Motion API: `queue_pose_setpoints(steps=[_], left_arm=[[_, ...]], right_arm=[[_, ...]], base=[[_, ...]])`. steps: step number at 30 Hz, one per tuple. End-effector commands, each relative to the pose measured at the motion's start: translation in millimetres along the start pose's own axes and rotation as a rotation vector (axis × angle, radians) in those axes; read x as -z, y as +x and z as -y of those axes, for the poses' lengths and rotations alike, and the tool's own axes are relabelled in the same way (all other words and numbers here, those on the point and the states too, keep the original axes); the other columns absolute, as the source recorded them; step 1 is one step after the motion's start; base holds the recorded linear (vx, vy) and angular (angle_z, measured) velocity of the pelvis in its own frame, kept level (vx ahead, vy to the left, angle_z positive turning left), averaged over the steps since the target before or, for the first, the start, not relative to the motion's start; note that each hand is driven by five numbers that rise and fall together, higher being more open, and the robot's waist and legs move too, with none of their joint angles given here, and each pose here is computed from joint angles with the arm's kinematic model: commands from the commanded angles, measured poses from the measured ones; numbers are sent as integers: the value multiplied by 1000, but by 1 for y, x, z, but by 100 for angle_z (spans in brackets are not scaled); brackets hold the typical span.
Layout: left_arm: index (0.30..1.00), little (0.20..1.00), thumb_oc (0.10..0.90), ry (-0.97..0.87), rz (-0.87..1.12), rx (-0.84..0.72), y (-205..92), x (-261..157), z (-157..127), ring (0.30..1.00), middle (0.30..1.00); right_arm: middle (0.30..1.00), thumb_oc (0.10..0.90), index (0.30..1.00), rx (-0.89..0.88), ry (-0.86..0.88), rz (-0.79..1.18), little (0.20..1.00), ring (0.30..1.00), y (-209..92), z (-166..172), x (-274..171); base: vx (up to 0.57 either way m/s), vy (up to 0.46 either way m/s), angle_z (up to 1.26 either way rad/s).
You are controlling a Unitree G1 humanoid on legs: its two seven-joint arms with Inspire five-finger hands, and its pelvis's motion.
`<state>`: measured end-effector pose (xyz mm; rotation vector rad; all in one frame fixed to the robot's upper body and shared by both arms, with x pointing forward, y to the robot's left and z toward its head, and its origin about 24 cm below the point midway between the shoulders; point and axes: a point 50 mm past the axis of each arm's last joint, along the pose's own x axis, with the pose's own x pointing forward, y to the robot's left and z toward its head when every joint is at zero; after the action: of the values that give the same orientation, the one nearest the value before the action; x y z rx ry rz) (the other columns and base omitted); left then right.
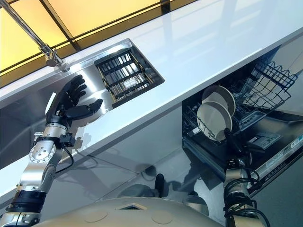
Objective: Pick up plates and place into dishwasher.
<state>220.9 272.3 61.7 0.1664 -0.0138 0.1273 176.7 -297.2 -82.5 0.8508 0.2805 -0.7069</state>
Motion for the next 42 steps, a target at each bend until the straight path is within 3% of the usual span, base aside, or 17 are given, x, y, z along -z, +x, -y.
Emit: queue_pose_setpoints(steps=[1, 11, 15, 20, 26, 29, 34, 38, 42], left_arm=[[900, 900, 800, 20, 292, -81, 15, -55, -29, 900, 900], [900, 900, 800, 26, 284, -10, 21, -56, -16, 900, 900], [900, 900, 800, 35, 282, 29, 27, -60, -11, 900, 900], [900, 900, 800, 36, 269, 75, 33, -63, -6, 900, 900], [900, 900, 800, 39, 262, 82, 32, -61, -9, 900, 900], [900, 900, 800, 25, 270, 57, 30, -60, -11, 900, 900], [900, 900, 800, 20, 289, 30, 22, -57, -12, 900, 900], [900, 900, 800, 30, 296, -2, 20, -59, -21, 900, 900], [900, 900, 800, 31, 303, -48, 18, -63, -29, 900, 900]], right_arm=[[900, 800, 900, -617, 76, 38, 900, 900, 14, -114, -16], [900, 800, 900, -1067, 135, -13, 900, 900, -14, -220, -14], [900, 800, 900, -1104, 51, 43, 900, 900, -20, -265, -24], [900, 800, 900, -995, -85, 130, 900, 900, -10, -282, -36], [900, 800, 900, -784, -202, 254, 900, 900, 3, -266, -48], [900, 800, 900, -646, -215, 224, 900, 900, 12, -229, -39], [900, 800, 900, -382, -401, 292, 900, 900, 13, -142, -42], [900, 800, 900, -249, -564, 425, 900, 900, 4, -110, -71], [900, 800, 900, -176, -684, 595, 900, 900, -13, -101, -97]], base=[[71, 24, 17], [53, 23, 10], [45, 1, 0], [60, 3, 4], [6, -3, 5], [-33, -11, 4], [-54, -31, -9], [-58, -37, -12], [-105, -42, -24]])
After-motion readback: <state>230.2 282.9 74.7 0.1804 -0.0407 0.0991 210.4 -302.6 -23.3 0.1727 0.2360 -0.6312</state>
